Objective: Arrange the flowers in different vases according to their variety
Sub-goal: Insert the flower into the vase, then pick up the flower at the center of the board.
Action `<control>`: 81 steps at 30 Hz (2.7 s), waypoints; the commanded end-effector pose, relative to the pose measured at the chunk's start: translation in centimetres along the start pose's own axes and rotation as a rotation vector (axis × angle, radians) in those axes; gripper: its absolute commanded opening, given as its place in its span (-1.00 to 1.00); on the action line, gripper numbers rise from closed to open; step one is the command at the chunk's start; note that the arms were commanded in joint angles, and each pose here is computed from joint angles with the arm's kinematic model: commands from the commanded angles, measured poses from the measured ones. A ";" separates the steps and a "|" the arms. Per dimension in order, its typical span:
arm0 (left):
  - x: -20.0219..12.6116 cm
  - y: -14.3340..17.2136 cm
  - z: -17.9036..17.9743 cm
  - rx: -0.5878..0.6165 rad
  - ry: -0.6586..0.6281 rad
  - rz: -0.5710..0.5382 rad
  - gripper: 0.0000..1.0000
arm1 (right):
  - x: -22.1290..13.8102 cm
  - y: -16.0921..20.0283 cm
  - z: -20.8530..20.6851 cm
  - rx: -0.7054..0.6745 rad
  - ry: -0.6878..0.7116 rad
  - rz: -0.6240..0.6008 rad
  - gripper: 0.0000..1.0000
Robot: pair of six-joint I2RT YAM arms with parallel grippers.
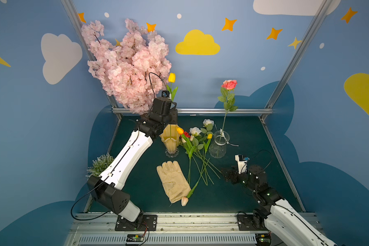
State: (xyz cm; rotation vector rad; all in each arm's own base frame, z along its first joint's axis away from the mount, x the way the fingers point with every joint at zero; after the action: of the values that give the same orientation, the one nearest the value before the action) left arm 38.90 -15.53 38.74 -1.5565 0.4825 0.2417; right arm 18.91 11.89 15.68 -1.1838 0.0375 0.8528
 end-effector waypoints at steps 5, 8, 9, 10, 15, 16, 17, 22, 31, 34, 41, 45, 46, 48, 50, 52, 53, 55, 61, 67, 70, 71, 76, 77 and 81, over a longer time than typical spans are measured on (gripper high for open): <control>2.2 -2.2 0.3 0.032 0.000 -0.197 -0.95 | -0.1 -1.5 1.0 -0.027 -0.040 -0.031 0.87; 2.7 -1.2 1.0 0.027 -0.014 -0.231 -0.94 | 0.0 -1.5 1.1 -0.027 -0.043 -0.023 0.86; 2.7 -0.7 1.3 0.020 -0.016 -0.240 -0.95 | 0.1 -1.4 1.1 -0.028 -0.046 -0.020 0.86; 2.7 -0.5 1.5 0.014 -0.014 -0.247 -0.95 | 0.1 -1.4 1.2 -0.028 -0.048 -0.017 0.86; 2.2 1.7 2.7 -0.012 -0.019 -0.276 -0.93 | 0.4 -1.4 1.3 -0.029 -0.058 0.003 0.86; 2.2 2.4 2.8 -0.016 -0.012 -0.276 -0.82 | 0.4 -1.4 1.4 -0.030 -0.064 0.007 0.86; 2.2 3.3 2.9 -0.020 -0.001 -0.272 -0.65 | 0.4 -1.4 1.5 -0.031 -0.070 0.012 0.86; 0.1 4.5 3.2 -0.071 0.034 -0.252 0.34 | 0.7 -1.2 2.2 -0.052 -0.108 0.025 0.84; -6.3 6.2 4.3 -0.229 0.053 -0.149 1.00 | 1.4 -0.6 4.7 -0.170 -0.206 0.071 0.72; -7.8 8.5 4.9 -0.286 0.054 -0.116 1.00 | 1.9 -0.8 5.1 -0.199 -0.211 0.073 0.62; -10.3 15.1 6.0 -0.411 0.113 -0.166 1.00 | 4.3 -1.8 6.4 -0.289 -0.223 0.086 0.32; -10.4 19.0 6.8 -0.445 0.098 -0.173 1.00 | 6.0 -2.2 7.2 -0.340 -0.227 0.116 0.24; -10.3 19.9 6.9 -0.450 0.102 -0.175 1.00 | 6.5 -2.3 7.3 -0.353 -0.224 0.120 0.23; -10.1 21.5 7.0 -0.442 0.110 -0.180 1.00 | 7.7 -2.6 7.5 -0.369 -0.219 0.130 0.21; -9.8 23.0 7.4 -0.433 0.087 -0.185 1.00 | 9.0 -2.8 7.7 -0.385 -0.215 0.150 0.17; -9.5 23.7 7.7 -0.433 0.070 -0.199 1.00 | 10.2 -3.0 8.0 -0.405 -0.216 0.163 0.10; -9.4 23.8 7.8 -0.428 0.070 -0.210 1.00 | 10.8 -3.5 8.3 -0.419 -0.213 0.162 0.06; -9.4 23.8 7.7 -0.421 0.070 -0.209 1.00 | 12.0 -3.8 8.6 -0.436 -0.204 0.170 0.01; -8.7 23.7 7.2 -0.409 0.089 -0.162 1.00 | 14.9 -4.2 9.7 -0.478 -0.207 0.200 -0.12; -8.6 23.5 7.0 -0.397 0.098 -0.150 1.00 | 17.8 -4.0 10.2 -0.503 -0.181 0.233 -0.30; -8.7 23.5 7.1 -0.395 0.097 -0.158 1.00 | 18.8 -4.5 10.3 -0.508 -0.158 0.236 -0.48; -8.7 23.5 7.1 -0.394 0.097 -0.160 1.00 | 19.0 -4.6 10.5 -0.510 -0.153 0.239 -0.55; -8.8 23.4 7.1 -0.392 0.099 -0.164 1.00 | 19.1 -5.8 11.2 -0.523 -0.123 0.209 -0.59; -8.8 23.4 7.1 -0.390 0.099 -0.164 1.00 | 19.1 -6.0 11.2 -0.529 -0.109 0.202 -0.50; -8.9 23.4 7.0 -0.391 0.104 -0.167 1.00 | 19.1 -6.2 11.1 -0.545 -0.082 0.219 -0.57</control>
State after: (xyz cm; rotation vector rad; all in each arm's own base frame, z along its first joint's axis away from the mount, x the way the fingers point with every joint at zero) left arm 21.60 -6.70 19.78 -1.9869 0.4165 0.1917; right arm 31.29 31.04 16.10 -1.6339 -0.1685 1.1622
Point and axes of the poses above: each gripper's point midway between its finger pads, its own x axis out along the fingers, its own z axis along the line the jaws close on, y = z × x, the point moved 6 cm from there along -x, back along the fingers, and after that the axes turned 2 degrees about x, right-handed, at the moved point
